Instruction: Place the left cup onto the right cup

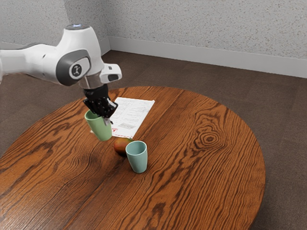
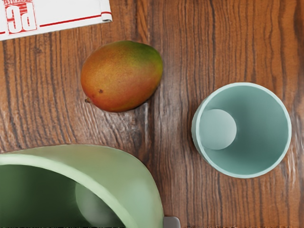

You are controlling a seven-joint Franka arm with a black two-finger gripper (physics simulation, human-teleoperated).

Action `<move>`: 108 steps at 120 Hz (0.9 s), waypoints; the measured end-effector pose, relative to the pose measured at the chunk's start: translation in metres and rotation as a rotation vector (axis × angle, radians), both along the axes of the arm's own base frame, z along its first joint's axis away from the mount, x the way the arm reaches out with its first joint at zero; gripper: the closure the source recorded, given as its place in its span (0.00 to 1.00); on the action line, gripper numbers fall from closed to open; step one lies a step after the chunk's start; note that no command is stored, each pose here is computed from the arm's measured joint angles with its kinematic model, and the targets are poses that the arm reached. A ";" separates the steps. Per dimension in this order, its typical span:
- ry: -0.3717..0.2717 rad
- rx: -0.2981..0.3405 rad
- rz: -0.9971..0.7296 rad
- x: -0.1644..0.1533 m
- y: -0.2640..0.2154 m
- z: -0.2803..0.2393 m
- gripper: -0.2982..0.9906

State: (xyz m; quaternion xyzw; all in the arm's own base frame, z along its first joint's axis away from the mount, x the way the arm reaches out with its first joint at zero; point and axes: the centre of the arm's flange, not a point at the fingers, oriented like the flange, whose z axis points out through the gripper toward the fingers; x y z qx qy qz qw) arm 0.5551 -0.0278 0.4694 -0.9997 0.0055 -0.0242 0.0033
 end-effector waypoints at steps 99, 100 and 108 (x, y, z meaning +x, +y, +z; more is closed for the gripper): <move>0.057 0.011 -0.168 0.036 -0.103 -0.026 0.84; 0.057 0.012 -0.169 0.036 -0.103 -0.026 0.84; 0.060 0.020 -0.171 0.039 -0.103 -0.034 0.84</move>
